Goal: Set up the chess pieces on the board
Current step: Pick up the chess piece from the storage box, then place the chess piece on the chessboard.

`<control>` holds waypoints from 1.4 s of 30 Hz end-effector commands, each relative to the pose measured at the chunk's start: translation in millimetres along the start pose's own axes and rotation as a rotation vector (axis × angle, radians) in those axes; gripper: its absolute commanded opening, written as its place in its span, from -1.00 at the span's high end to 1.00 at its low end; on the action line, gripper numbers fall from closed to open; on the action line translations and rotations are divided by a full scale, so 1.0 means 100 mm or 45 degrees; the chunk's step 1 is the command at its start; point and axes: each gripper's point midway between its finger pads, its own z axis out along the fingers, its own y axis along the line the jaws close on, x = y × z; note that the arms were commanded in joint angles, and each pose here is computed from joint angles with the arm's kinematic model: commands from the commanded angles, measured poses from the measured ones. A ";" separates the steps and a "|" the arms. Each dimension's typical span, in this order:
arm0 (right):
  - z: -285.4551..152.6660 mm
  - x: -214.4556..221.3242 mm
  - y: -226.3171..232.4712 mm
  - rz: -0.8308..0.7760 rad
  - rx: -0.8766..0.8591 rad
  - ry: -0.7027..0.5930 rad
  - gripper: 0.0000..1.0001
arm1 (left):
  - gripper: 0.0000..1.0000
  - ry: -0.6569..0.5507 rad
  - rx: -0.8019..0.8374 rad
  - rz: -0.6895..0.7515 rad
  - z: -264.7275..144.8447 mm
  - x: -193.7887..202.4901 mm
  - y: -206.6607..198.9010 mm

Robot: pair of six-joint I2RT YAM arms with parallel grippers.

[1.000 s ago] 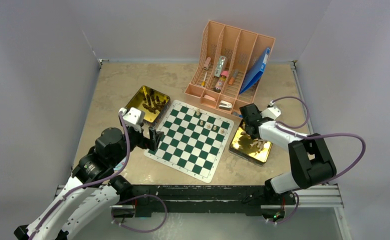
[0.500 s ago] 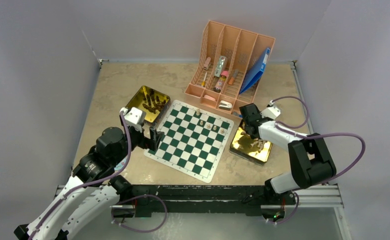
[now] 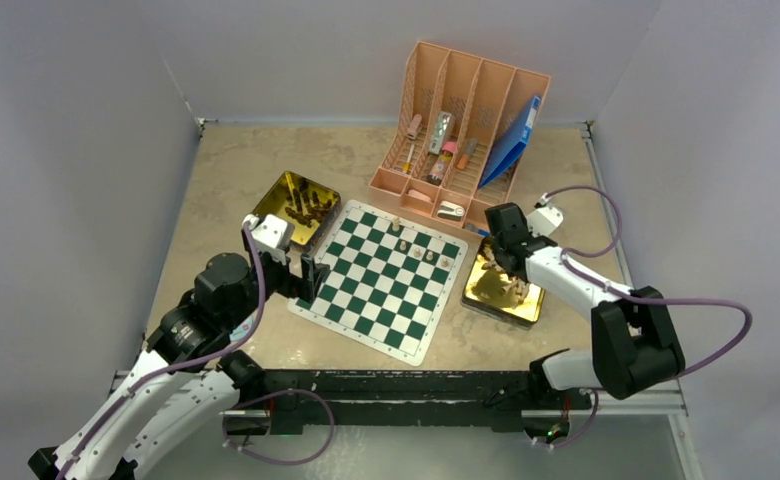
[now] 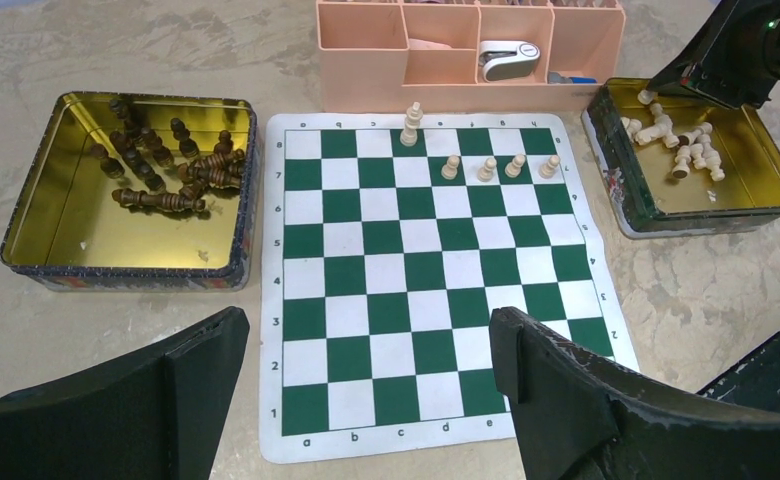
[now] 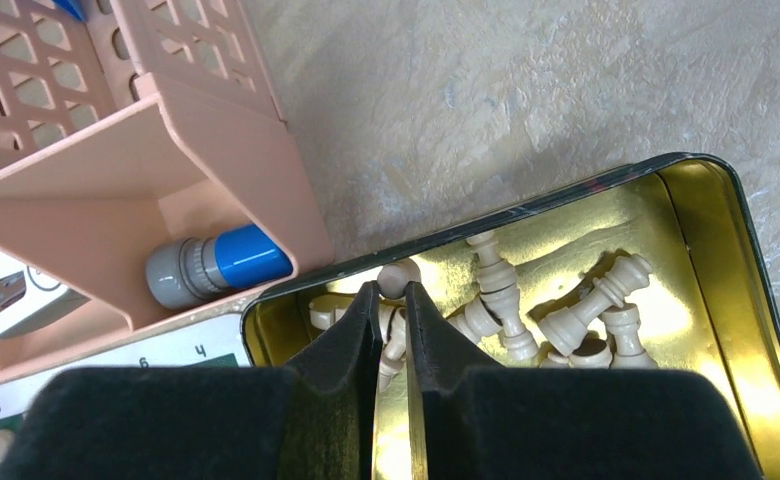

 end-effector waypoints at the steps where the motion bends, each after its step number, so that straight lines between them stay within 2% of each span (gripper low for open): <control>1: -0.10 -0.13 0.10 -0.016 -0.066 -0.012 0.84 | -0.81 -0.045 0.011 0.015 -0.01 -0.08 -0.01; 10: -0.41 -0.28 0.28 -0.047 -0.262 0.008 0.86 | -0.73 -0.060 0.083 0.015 0.00 -0.11 -0.11; 16: -0.80 -0.40 0.62 -0.201 -0.601 0.006 0.82 | -0.65 -0.099 0.204 -0.010 -0.04 -0.20 -0.29; 21: -1.20 -0.44 0.88 -0.306 -0.910 0.004 0.79 | -0.58 -0.098 0.363 -0.109 -0.06 -0.22 -0.54; 26: -1.54 -0.34 1.09 -0.436 -1.182 0.022 0.81 | -0.53 -0.056 0.339 -0.175 0.05 -0.16 -0.54; 30: -1.65 -0.16 1.24 -0.538 -1.235 0.049 0.83 | -0.52 0.042 0.261 -0.114 0.07 -0.09 -0.43; 33: -1.75 0.09 1.41 -0.626 -1.260 0.097 0.83 | -0.55 0.058 0.186 -0.072 0.02 -0.10 -0.31; 38: -1.90 0.37 1.77 -0.701 -1.338 0.147 0.83 | -0.67 -0.051 0.103 -0.038 -0.15 -0.18 -0.15; 42: -1.84 0.57 2.03 -0.777 -1.293 0.156 0.81 | -0.74 -0.141 0.073 -0.047 -0.26 -0.22 -0.08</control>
